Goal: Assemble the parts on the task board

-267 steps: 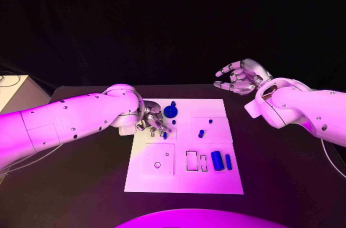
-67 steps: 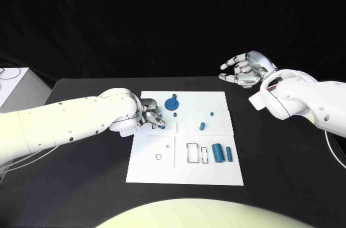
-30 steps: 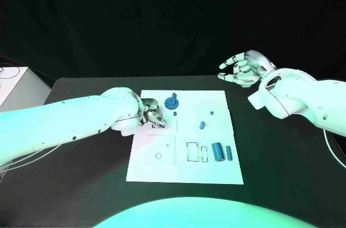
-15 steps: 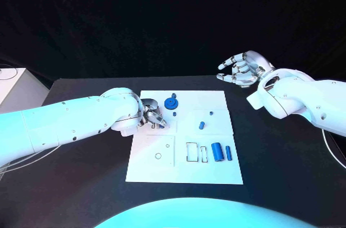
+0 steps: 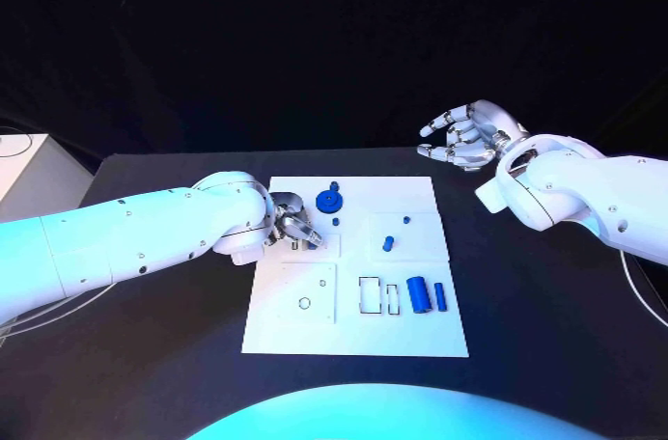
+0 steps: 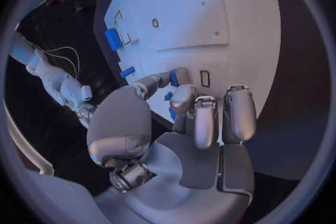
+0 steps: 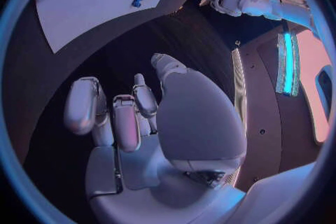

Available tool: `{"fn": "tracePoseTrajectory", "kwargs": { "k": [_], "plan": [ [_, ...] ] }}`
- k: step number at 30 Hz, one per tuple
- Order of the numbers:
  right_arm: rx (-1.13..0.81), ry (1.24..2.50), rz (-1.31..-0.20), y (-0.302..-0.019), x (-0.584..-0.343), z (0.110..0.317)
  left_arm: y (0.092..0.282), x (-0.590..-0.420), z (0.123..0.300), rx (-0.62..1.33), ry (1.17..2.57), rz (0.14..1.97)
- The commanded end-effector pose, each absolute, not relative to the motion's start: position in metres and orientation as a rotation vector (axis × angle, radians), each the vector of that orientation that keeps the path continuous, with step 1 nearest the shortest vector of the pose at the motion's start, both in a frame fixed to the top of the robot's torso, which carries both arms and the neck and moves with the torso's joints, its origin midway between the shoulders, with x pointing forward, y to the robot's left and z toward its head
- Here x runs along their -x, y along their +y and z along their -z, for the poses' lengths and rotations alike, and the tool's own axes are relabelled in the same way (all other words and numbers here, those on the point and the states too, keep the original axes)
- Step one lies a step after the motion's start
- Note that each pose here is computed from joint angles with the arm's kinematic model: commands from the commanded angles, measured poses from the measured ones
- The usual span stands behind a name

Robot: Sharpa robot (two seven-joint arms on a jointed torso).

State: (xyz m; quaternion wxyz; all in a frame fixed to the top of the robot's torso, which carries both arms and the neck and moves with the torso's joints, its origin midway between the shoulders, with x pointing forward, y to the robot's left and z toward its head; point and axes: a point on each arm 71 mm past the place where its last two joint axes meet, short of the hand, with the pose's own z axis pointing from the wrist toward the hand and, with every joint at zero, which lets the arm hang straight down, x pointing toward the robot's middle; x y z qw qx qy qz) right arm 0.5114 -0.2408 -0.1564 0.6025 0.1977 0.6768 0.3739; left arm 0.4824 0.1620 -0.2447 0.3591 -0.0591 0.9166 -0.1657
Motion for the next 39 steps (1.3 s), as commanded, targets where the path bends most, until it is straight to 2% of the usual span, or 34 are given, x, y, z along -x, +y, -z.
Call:
{"fn": "tracePoseTrajectory", "kwargs": {
  "k": [1, 20, 39],
  "plan": [
    [-0.436, 1.575, -0.880, -0.239, -0.511, 0.157, 0.158, -0.480, 0.246, 0.130, 2.380, 0.451],
    [-0.444, 1.578, -0.881, -0.241, -0.510, 0.159, 0.165, -0.477, 0.244, 0.133, 2.377, 0.449],
    [-0.448, 1.580, -0.878, -0.242, -0.510, 0.162, 0.171, -0.480, 0.216, 0.146, 2.348, 0.503]
  ]
}}
